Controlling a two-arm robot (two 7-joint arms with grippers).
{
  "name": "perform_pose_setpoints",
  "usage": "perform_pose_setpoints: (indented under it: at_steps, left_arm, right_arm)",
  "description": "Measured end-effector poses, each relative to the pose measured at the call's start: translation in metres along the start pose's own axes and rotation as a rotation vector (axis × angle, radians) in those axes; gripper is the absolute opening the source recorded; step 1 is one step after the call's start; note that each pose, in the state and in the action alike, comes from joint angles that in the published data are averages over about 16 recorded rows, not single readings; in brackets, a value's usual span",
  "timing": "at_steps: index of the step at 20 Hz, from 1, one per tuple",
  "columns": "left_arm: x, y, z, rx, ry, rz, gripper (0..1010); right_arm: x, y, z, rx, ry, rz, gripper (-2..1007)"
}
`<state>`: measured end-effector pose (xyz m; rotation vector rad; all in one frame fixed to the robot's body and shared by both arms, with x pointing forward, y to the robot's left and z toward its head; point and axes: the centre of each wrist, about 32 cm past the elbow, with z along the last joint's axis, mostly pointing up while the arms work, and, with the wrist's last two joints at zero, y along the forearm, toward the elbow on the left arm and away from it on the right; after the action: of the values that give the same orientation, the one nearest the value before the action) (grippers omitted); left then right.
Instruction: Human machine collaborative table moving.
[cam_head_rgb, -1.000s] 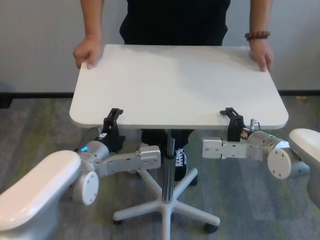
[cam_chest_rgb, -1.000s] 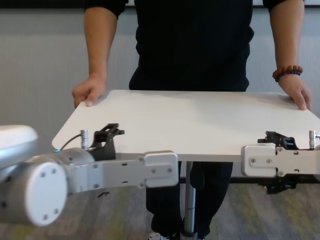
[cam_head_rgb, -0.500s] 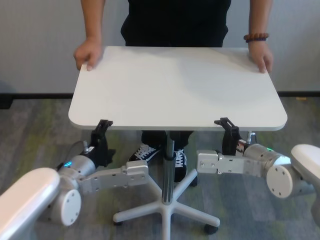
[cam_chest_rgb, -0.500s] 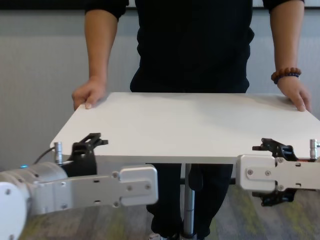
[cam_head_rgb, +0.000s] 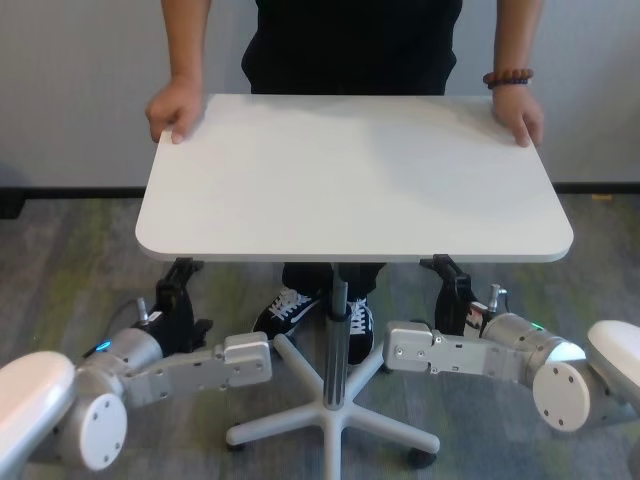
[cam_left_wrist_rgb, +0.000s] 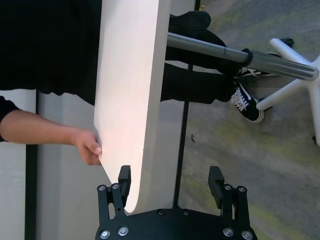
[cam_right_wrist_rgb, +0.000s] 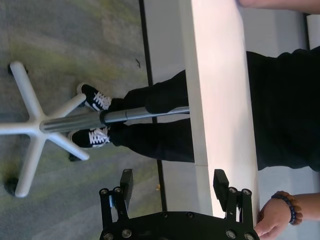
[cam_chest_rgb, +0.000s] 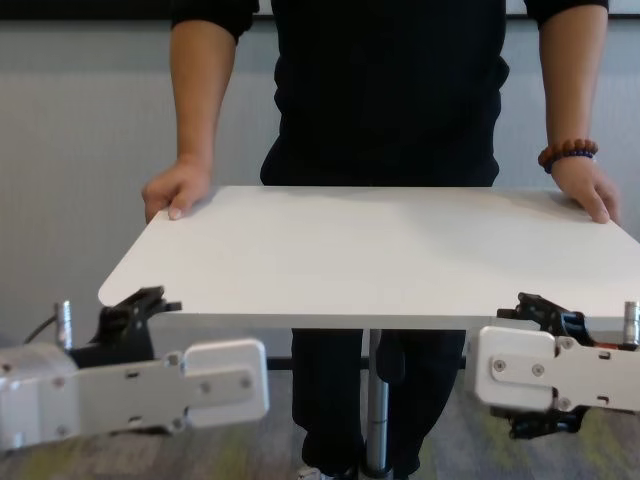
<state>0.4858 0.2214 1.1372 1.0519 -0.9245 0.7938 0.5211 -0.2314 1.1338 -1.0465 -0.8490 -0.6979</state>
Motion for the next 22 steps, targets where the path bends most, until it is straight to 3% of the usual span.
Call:
perform_pose_setpoints:
  at_steps: [6,10,15,22]
  left_arm:
    - [0.0003,0.017,-0.0086,-0.003,0.06,-0.057,1003]
    - [0.0014,0.03,-0.0139,-0.005,0.123,-0.105,1003]
    - [0.0044,0.045,-0.0199,-0.002,0.227,-0.165,1003]
    - [0.0126,0.064,-0.0263,0.0,0.402,-0.23,1003]
  right_arm:
    - [-0.0076,-0.0112,0.0113,0.031,0.043,-0.02,1001]
    - [-0.0119,-0.0178,0.0191,0.056,0.084,-0.041,1001]
    - [-0.0177,-0.0239,0.0284,0.098,0.151,-0.068,1001]
    - [-0.0273,-0.0297,0.039,0.17,0.278,-0.107,1001]
